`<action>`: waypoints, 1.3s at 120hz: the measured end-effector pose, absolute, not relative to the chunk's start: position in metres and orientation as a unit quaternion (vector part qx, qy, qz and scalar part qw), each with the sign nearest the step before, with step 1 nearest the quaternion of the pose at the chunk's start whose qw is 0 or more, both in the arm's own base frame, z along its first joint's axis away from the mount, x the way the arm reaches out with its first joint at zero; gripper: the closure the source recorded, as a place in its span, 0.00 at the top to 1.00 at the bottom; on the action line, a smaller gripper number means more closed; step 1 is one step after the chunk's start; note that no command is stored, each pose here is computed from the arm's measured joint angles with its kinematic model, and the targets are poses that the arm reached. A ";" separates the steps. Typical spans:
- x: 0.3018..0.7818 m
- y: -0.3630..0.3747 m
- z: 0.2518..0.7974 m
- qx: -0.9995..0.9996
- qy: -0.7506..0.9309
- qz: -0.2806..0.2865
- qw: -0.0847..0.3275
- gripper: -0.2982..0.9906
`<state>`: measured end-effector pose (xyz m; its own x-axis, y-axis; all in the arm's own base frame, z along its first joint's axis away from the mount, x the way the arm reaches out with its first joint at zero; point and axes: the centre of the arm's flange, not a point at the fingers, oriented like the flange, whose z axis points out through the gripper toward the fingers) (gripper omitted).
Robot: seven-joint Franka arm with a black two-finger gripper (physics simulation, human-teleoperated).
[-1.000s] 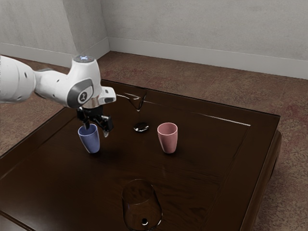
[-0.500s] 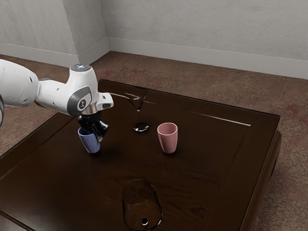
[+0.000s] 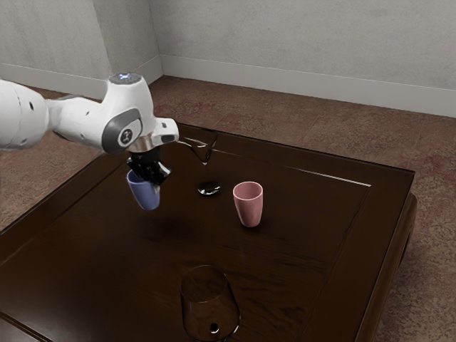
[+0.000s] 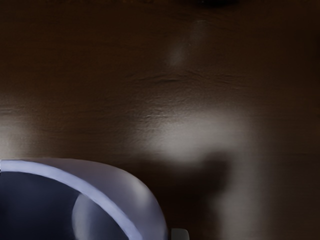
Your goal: Place the left cup onto the right cup
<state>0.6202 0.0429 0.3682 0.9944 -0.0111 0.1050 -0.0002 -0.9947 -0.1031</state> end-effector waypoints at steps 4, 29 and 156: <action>0.619 0.021 0.378 -0.997 0.018 -0.055 0.052 0.17; 0.653 -0.076 0.453 -0.994 0.062 -0.080 0.042 0.16; 0.738 -0.185 0.405 -0.993 0.101 -0.039 0.037 0.16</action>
<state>0.7379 -0.1853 0.4053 0.9766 -0.2036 0.0692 -0.1979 -0.9768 -0.0813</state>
